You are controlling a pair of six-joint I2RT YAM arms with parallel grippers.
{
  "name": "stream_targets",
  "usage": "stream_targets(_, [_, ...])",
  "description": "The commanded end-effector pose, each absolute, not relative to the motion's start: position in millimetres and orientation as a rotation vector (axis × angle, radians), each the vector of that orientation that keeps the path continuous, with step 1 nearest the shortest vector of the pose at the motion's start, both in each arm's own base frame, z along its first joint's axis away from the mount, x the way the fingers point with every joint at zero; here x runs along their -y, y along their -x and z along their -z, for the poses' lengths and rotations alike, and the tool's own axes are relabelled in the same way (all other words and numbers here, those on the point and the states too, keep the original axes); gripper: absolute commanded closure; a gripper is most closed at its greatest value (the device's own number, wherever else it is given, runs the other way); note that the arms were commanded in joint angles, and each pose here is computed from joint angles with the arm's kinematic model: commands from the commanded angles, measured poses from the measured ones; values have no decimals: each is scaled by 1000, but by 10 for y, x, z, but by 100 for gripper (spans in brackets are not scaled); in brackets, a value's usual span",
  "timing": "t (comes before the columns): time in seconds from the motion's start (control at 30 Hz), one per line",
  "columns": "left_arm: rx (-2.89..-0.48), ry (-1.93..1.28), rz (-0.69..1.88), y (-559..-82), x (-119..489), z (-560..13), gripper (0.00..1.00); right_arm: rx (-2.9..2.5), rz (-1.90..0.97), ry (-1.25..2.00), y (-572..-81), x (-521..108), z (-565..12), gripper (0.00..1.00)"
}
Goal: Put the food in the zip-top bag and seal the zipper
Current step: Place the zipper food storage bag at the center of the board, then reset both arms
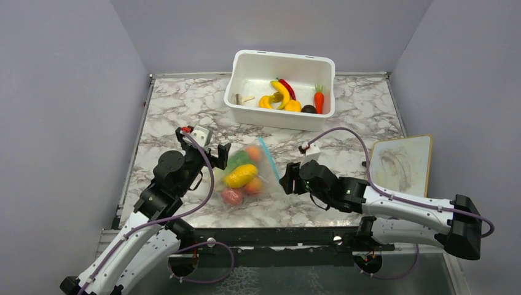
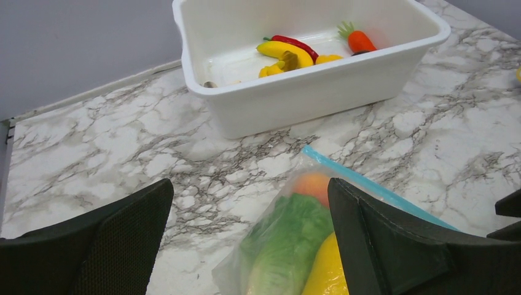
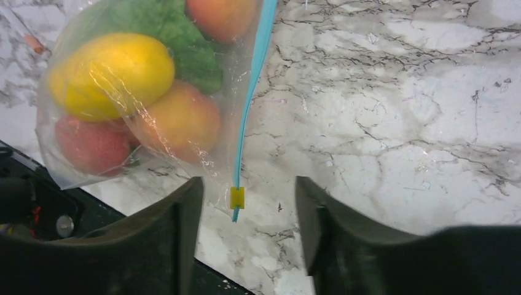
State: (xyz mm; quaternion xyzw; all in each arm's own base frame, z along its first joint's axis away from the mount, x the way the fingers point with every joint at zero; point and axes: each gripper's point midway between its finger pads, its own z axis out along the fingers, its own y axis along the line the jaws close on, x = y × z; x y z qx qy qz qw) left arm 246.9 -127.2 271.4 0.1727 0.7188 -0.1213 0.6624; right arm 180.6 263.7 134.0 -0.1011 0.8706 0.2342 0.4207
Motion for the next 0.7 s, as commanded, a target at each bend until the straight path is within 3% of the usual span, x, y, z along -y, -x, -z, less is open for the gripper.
stream_targets(0.0, [-1600, -377, 369, -2452, 1396, -2862, 1, -2137, -571, 180, -1887, -2555, -1678, 38])
stream_targets(0.1, [-1633, -235, 354, -2545, 1298, -2922, 1, -2114, -590, 152, -1890, -2523, -1895, 3])
stream_targets(0.67, [-1579, -148, 549, -2432, 1438, -3247, 1, -1871, -632, 1, -1855, -1856, -3199, 0])
